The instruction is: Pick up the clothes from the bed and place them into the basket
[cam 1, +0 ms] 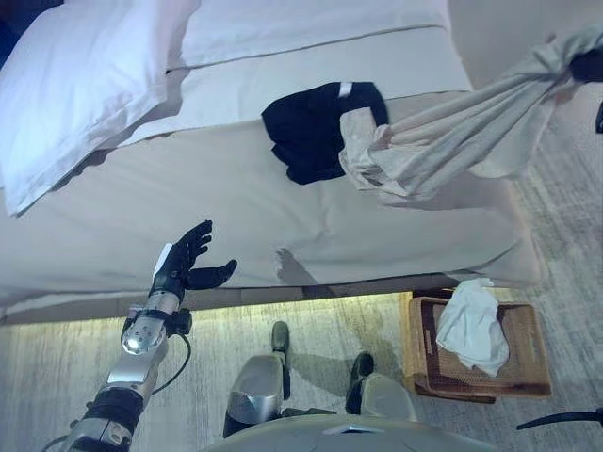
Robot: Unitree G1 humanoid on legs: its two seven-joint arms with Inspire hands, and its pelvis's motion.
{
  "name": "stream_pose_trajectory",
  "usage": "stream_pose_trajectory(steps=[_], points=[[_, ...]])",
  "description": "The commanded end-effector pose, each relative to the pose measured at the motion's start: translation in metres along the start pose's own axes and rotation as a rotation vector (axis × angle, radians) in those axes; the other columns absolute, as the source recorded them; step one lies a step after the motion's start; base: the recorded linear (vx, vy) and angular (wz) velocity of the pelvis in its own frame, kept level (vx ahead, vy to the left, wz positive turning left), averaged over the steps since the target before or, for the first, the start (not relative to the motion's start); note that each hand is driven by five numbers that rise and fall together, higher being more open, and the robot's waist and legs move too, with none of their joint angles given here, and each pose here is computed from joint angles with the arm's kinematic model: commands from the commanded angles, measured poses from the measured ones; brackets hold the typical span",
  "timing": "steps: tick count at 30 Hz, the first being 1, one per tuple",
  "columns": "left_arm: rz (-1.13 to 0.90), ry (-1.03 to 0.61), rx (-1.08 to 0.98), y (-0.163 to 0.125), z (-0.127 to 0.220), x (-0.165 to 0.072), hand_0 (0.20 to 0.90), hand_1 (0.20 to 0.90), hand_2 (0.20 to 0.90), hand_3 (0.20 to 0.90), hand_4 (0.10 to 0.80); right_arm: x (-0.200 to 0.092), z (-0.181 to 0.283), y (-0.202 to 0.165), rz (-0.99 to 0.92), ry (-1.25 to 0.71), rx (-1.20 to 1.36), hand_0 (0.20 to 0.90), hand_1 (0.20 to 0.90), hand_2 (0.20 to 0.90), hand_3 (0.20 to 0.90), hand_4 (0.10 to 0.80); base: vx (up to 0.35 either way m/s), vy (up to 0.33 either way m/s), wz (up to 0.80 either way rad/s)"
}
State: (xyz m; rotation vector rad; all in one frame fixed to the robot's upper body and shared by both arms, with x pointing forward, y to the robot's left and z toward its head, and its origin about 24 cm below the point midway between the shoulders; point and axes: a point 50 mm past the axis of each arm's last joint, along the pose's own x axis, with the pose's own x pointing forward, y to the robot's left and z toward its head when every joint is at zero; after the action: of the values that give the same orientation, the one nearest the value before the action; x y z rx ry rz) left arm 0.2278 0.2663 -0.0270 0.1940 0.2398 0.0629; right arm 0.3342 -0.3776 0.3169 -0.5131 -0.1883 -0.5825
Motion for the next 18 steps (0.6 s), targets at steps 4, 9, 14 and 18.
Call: stream_pose_trajectory(steps=[4,9,14,18], points=[[0.007,0.031,0.058,0.005,-0.012,-0.007,0.900,0.900,0.900,0.900,0.800,-0.009,0.093,-0.052,-0.149,-0.351,-0.065,0.300,0.300,0.300,0.200,0.100,0.038,0.010,-0.22],[0.016,0.052,0.060,0.006,-0.017,-0.007,0.900,0.900,0.900,0.900,0.800,-0.017,0.107,-0.071,-0.213,-0.397,-0.086,0.300,0.300,0.300,0.200,0.100,0.029,0.014,-0.25],[0.013,0.067,0.068,0.007,-0.021,-0.007,0.900,0.900,0.900,0.900,0.800,-0.025,0.118,-0.088,-0.289,-0.426,-0.105,0.300,0.300,0.300,0.200,0.100,0.023,0.024,-0.18],[0.005,0.080,0.078,0.007,-0.024,-0.007,0.900,0.900,0.900,0.900,0.800,-0.031,0.122,-0.103,-0.346,-0.426,-0.127,0.300,0.300,0.300,0.200,0.100,0.023,0.008,-0.16]])
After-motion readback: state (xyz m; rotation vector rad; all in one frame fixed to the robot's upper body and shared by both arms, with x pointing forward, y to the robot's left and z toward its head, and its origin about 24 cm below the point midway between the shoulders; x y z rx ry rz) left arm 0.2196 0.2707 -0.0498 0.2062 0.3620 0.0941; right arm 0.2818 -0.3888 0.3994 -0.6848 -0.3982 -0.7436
